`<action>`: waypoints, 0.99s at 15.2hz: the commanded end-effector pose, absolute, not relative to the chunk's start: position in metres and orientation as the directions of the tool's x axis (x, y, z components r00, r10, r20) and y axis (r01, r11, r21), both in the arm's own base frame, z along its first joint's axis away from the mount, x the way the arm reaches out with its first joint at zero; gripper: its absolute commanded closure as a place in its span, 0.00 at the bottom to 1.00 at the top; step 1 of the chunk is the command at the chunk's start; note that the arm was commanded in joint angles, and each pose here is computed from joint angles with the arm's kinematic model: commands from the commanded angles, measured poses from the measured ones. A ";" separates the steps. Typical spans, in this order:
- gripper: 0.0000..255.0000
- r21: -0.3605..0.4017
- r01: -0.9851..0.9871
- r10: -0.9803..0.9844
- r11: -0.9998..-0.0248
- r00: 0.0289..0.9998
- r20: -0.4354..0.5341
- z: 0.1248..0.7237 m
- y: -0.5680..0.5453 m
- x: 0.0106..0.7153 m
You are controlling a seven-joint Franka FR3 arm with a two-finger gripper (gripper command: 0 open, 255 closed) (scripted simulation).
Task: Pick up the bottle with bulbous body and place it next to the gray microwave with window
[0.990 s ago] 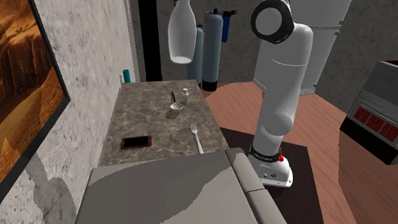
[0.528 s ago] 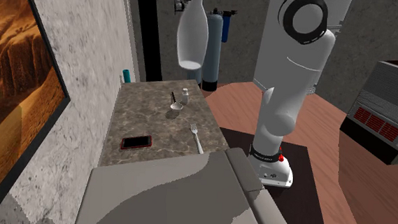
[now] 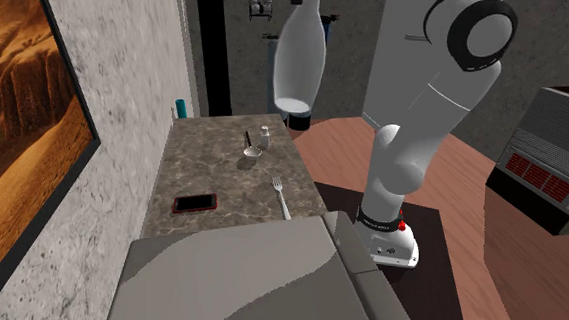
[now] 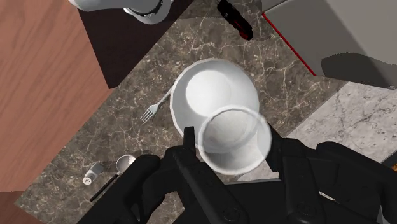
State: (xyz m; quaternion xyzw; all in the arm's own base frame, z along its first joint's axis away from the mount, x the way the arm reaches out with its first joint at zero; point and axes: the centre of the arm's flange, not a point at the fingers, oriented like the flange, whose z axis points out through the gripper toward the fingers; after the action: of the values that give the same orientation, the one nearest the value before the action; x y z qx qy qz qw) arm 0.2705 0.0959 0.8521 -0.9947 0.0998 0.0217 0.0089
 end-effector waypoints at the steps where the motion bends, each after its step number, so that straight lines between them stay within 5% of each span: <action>1: 1.00 -0.012 -0.201 -0.200 -0.980 0.979 -0.045 0.851 0.117 0.250; 15: 1.00 -0.012 -0.201 -0.200 -0.980 0.979 -0.045 0.851 0.238 0.111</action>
State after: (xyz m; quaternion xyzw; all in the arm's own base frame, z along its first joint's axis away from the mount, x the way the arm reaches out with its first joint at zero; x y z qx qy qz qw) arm 0.1208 0.2286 0.8532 -0.9947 0.1000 0.0215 0.0083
